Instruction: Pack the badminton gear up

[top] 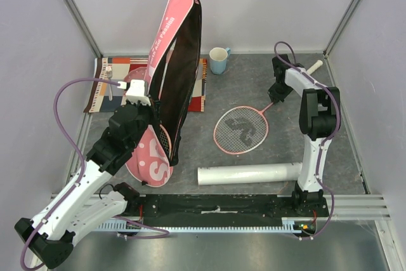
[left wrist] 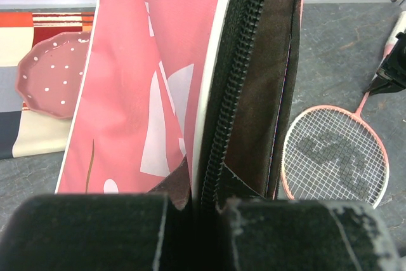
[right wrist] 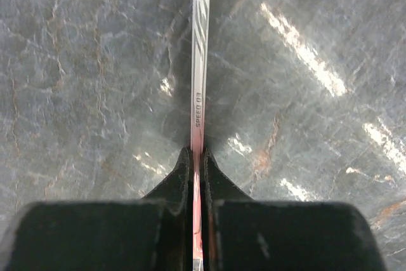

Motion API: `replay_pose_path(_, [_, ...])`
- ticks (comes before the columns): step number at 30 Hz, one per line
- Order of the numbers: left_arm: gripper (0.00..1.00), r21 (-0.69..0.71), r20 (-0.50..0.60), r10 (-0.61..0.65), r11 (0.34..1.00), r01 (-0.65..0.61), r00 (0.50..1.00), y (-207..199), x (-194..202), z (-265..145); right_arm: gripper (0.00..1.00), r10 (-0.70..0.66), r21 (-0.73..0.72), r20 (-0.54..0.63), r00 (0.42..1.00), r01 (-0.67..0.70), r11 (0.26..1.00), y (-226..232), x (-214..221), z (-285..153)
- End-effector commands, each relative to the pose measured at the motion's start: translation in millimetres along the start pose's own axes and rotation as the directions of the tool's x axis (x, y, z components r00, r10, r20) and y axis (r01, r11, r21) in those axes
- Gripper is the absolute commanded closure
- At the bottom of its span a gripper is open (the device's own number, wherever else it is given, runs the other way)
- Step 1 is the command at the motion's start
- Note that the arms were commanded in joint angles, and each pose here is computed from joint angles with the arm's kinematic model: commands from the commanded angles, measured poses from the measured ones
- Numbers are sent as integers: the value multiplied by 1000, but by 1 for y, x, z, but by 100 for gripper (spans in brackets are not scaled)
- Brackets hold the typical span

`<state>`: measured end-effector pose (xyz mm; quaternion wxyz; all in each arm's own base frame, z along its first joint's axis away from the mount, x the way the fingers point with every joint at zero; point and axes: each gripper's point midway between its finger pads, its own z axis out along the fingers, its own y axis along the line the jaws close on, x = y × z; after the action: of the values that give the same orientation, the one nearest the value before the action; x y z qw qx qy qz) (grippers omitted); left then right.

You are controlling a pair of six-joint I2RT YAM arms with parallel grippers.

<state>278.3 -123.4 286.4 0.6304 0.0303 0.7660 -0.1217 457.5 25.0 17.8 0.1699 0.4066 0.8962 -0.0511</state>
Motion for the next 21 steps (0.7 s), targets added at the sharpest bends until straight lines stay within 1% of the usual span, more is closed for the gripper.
replay_pose_path(1, [98, 54, 137, -54, 997, 47, 989, -12, -40, -2, 100, 9, -246, 108, 994, 18, 969, 31, -17, -35])
replay_pose_path(2, [98, 50, 124, -47, 998, 41, 991, -12, -36, 2, 100, 10, -260, 111, 994, 19, 965, 25, -13, -39])
replay_pose_path(3, [98, 56, 114, -43, 998, 37, 993, -14, -34, 4, 100, 35, -314, 151, 988, 15, 949, 28, -24, -64])
replay_pose_path(4, [98, 58, 104, -41, 998, 35, 994, -15, -32, 5, 100, 56, -332, 171, 984, 4, 943, 27, -33, -72])
replay_pose_path(9, [98, 84, 50, -5, 996, 1, 999, -23, -18, 18, 100, 130, -434, 191, 973, -35, 900, 32, -60, -122])
replay_pose_path(11, [98, 81, 37, 10, 997, -13, 999, -23, -14, 22, 100, 142, -444, 216, 966, -32, 896, 34, -71, -135])
replay_pose_path(14, [98, 93, 6, 33, 995, -33, 999, -27, -5, 28, 100, 131, -429, 212, 968, -28, 903, 32, -76, -148])
replay_pose_path(16, [98, 102, -11, 42, 994, -41, 999, -29, 0, 32, 100, 123, -420, 202, 972, -28, 907, 25, -70, -153])
replay_pose_path(21, [98, 141, -35, 41, 989, -36, 999, -38, 8, 38, 100, 135, -439, 242, 961, -16, 898, 7, -67, -192])
